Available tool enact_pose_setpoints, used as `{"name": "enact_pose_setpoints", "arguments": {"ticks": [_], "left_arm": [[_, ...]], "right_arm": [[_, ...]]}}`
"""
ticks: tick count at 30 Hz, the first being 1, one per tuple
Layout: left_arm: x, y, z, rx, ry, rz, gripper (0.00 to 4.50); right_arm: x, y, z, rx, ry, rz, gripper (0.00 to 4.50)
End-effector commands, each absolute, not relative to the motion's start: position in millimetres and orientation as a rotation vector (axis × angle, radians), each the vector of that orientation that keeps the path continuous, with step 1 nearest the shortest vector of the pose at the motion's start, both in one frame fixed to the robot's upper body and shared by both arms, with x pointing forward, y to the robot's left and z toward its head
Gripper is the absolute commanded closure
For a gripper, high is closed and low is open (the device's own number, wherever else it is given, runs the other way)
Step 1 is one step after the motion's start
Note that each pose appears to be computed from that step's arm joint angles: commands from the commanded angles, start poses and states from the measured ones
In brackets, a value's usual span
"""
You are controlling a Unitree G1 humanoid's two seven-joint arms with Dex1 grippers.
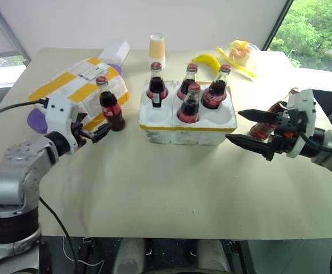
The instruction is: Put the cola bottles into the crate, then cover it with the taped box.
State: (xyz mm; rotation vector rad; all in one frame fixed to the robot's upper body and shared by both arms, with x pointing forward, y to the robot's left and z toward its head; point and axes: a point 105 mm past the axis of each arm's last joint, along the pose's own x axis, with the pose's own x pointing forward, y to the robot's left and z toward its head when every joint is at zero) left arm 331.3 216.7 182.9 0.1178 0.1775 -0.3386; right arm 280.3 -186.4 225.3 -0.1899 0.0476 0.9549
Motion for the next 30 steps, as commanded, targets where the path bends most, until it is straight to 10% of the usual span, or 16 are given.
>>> {"name": "enact_pose_setpoints", "arguments": {"ticks": [1,20,25,30], "left_arm": [[347,213,193,0.141,0.114,-0.324,0.02],[405,200,195,0.142,0.061,-0.387,0.02],[405,205,201,0.111,0.059,-0.398,1.73],[400,206,221,0.134,0.041,-0.431,1.7]], "right_arm": [[278,-185,237,-0.207,-0.003,0.957,0.0],[272,-183,240,-0.196,-0.023,0.926,0.0],[272,-182,243,-0.186,-0.034,0.92,0.0],[272,-184,244,-0.183,-0.034,0.916,0.0]]}}
